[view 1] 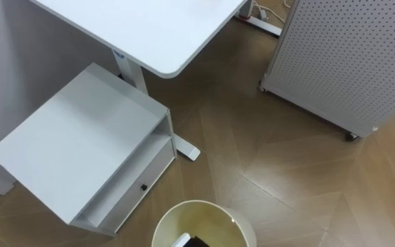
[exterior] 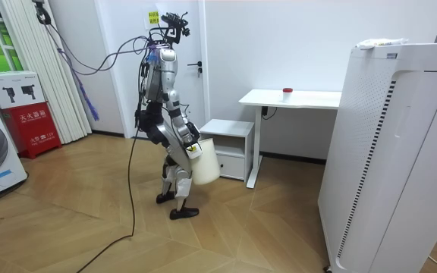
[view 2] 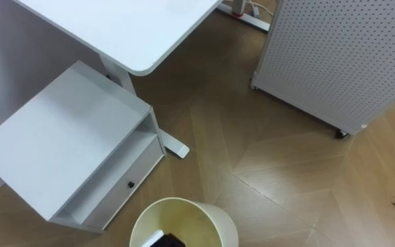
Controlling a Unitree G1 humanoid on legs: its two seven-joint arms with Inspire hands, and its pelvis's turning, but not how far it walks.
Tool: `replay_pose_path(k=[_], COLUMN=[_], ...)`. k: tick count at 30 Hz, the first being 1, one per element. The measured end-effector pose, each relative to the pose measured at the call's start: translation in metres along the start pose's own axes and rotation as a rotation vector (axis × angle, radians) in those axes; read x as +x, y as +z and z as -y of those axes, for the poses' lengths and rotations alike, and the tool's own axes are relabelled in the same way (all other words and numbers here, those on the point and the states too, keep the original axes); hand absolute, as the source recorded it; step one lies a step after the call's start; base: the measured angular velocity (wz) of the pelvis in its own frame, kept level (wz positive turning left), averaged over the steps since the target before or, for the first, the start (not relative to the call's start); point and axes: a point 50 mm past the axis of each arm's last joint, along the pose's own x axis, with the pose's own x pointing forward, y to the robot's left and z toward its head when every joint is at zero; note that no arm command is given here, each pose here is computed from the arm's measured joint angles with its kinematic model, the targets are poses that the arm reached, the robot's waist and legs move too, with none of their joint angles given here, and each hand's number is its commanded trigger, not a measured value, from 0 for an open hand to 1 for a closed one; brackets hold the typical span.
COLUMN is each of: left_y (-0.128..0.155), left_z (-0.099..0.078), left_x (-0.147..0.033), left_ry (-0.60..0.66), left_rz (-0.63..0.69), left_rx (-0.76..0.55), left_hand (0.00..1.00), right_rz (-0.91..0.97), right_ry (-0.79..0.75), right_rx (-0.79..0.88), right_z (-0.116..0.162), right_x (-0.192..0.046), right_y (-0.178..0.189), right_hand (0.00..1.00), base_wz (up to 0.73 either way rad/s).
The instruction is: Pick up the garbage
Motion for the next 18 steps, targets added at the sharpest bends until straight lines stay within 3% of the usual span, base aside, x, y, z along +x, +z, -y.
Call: replay_pose_path(k=[5, 13, 18], left_y=[-0.0007, -0.0023, -0.0073], left_z=[0.0042, 0.0060, 0.0036], left_x=[-0.0002, -0.0010, -0.0043], left_ry=[-0.080, -0.091, -0.059], left_rz=[-0.008, -0.013, -0.025], left_rx=[0.004, 0.012, 0.121], left_hand=[0.00, 0.00, 0.00], right_rz=[-0.001, -0.011, -0.023], right_ry=[0.011, -0.008, -0.026], right_rx=[-0.009, -0.001, 0.023], right_z=[-0.0001, 0.0057, 0.0093], right_x=[-0.0001, -0.0020, -0.0036], right_y=[0.0001, -0.0030, -0.0071], right_hand=[1.00, 1.00, 1.00], base_wz=[-0.01, 0.00, 0.00])
